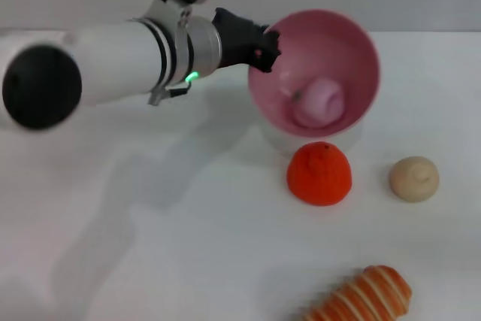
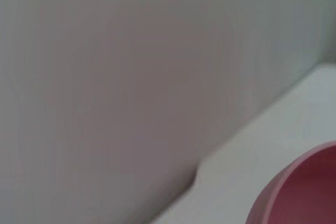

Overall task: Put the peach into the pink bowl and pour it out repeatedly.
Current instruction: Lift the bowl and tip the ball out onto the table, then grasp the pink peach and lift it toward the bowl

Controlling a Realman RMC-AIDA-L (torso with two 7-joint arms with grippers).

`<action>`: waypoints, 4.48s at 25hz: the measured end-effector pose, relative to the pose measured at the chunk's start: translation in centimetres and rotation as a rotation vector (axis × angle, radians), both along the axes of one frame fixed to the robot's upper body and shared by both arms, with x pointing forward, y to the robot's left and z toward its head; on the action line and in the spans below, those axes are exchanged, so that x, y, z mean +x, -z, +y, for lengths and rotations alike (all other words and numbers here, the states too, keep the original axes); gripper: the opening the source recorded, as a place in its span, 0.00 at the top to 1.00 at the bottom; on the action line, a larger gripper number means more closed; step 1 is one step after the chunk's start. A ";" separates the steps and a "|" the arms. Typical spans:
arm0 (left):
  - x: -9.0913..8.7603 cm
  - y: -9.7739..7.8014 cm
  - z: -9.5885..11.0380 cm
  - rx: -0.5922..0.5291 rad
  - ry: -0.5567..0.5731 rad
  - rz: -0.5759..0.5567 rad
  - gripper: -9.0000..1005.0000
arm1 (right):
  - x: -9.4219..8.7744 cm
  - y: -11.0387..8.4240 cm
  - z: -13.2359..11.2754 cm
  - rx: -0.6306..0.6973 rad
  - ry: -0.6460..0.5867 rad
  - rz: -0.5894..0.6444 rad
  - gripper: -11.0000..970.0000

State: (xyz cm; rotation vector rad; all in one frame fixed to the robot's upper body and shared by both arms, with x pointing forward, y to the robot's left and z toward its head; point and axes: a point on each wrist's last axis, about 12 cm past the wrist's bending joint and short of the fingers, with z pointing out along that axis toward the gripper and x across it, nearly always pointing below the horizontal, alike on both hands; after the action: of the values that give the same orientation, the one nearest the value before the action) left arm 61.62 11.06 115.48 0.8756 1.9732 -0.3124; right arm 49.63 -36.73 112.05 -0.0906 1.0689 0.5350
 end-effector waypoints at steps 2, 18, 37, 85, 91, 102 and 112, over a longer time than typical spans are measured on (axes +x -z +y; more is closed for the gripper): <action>-1.6 0.5 -0.7 -0.061 0.010 -0.114 0.90 | -0.2 0.2 -0.4 0.011 0.022 0.003 0.53; -11.6 6.4 -1.9 -0.305 0.051 -0.558 0.90 | -0.5 -0.4 -2.1 0.021 0.103 -0.025 0.53; -12.7 7.1 -1.6 -0.341 0.085 -0.669 0.90 | -0.4 -0.8 -2.5 0.020 0.109 -0.038 0.53; 2.8 -2.4 3.2 -0.062 -0.166 -0.006 0.90 | -1.2 -6.5 5.9 -0.413 -0.772 0.018 0.53; 3.7 -2.4 5.0 -0.055 -0.216 0.079 0.90 | 0.8 -7.8 11.5 -0.722 -1.041 0.438 0.53; 3.3 -1.5 5.6 -0.041 -0.226 0.119 0.90 | 7.0 -2.2 20.4 -0.981 -0.918 0.935 0.53; 3.1 -1.2 5.8 -0.036 -0.226 0.127 0.90 | 9.0 1.4 23.4 -1.010 -0.809 1.007 0.53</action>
State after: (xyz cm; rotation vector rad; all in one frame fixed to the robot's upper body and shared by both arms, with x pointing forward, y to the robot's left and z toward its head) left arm 64.67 16.83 116.66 0.6149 2.1540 -0.2772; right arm 58.63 -13.31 110.66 -1.2928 2.2367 0.7230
